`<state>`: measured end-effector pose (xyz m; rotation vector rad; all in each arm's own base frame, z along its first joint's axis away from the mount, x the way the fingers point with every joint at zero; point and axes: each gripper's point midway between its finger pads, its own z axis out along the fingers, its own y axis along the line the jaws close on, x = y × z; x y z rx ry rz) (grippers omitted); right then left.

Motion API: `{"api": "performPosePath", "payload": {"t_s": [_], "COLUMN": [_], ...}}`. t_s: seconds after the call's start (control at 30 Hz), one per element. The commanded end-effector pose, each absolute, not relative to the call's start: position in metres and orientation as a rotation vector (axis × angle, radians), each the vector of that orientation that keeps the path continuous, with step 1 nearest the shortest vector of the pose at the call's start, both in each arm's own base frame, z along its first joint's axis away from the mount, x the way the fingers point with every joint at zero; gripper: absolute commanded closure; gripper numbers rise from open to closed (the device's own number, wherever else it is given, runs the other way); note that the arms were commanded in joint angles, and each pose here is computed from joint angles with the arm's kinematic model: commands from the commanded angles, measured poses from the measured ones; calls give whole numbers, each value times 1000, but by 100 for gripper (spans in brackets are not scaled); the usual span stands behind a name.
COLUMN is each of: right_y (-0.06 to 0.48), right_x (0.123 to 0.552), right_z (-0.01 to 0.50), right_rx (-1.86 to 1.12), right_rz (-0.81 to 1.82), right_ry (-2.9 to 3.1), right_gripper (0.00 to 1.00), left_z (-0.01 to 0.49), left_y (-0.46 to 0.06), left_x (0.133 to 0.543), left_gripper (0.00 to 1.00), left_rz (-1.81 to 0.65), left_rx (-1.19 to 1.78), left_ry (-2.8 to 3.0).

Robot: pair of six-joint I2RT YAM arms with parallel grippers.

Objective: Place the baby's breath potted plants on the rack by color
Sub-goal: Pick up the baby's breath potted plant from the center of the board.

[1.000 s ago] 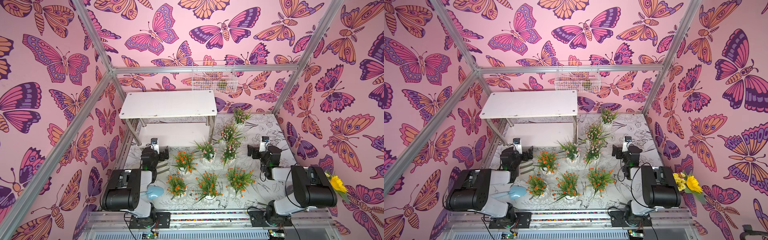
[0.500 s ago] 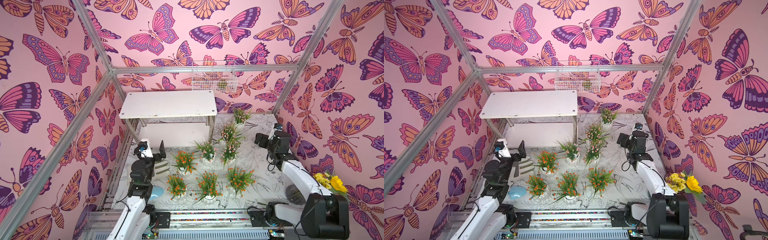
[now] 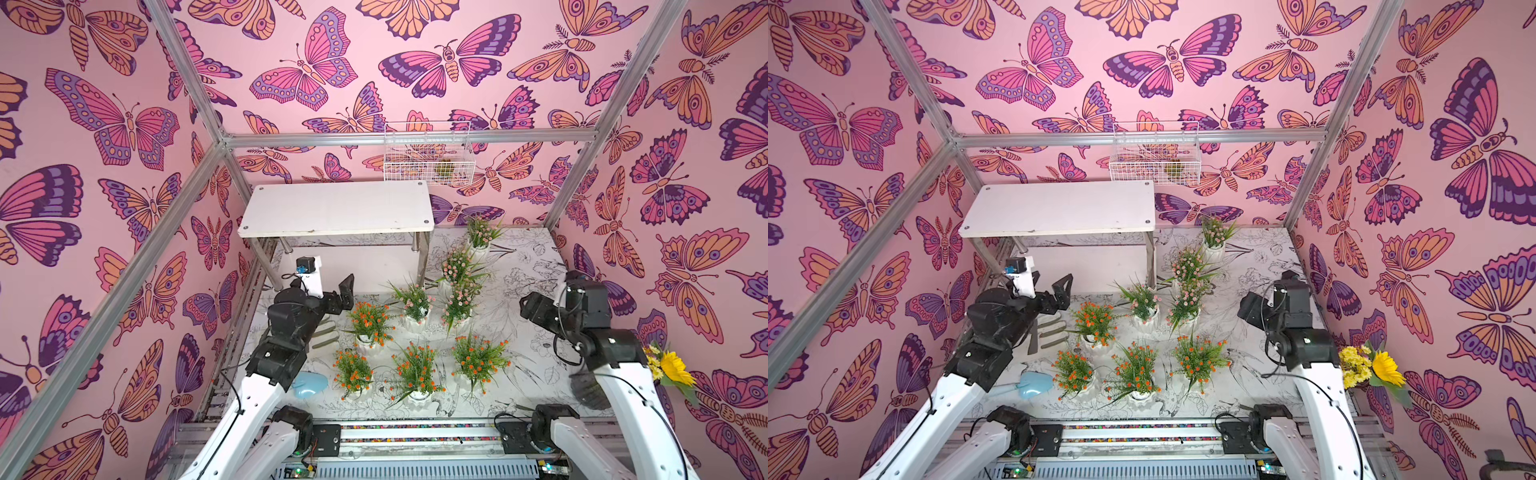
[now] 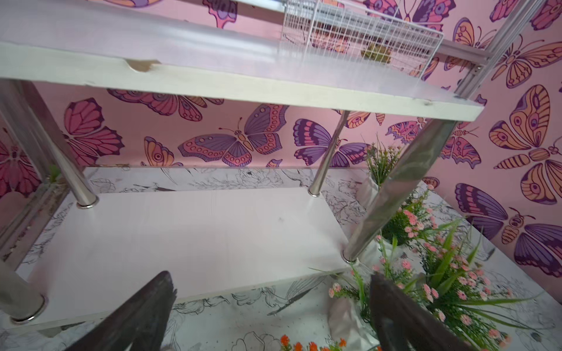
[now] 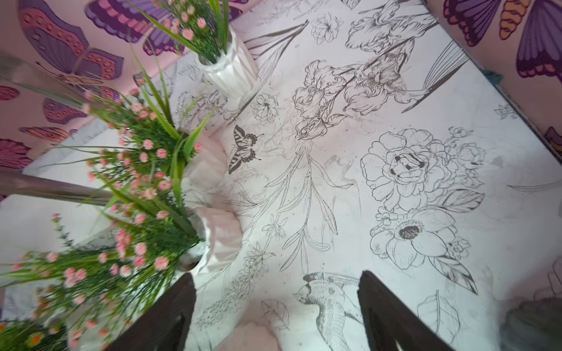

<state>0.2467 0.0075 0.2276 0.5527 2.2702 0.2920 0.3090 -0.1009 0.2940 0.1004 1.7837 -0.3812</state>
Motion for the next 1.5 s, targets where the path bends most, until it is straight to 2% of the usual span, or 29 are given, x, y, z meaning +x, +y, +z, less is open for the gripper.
{"api": "performPosePath", "payload": {"t_s": [0.0, 0.3, 0.63, 1.1, 1.33, 1.47], "right_y": [9, 17, 32, 59, 81, 92], "right_x": [204, 156, 119, 125, 142, 147], "right_z": [204, 185, 137, 93, 99, 97], "right_rx": [651, 720, 775, 586, 367, 332], "right_rz": [279, 332, 434, 449, 322, 332], "right_ry": [2430, 2486, 2560, 2707, 2713, 2722], "right_gripper": [18, 25, 32, 42, 43, 49], "left_z": [289, 305, 309, 312, 313, 311], "left_y": [-119, -127, -143, -163, -164, -163], "left_x": [306, 302, 302, 303, 302, 301], "left_gripper": [0, 0, 0, 0, 0, 0], "left_rz": [-460, -421, -404, -403, -398, -390], "left_rx": [148, 163, 191, 241, 247, 251], "left_ry": [1852, 1863, 1889, 1894, 1891, 1893]}}
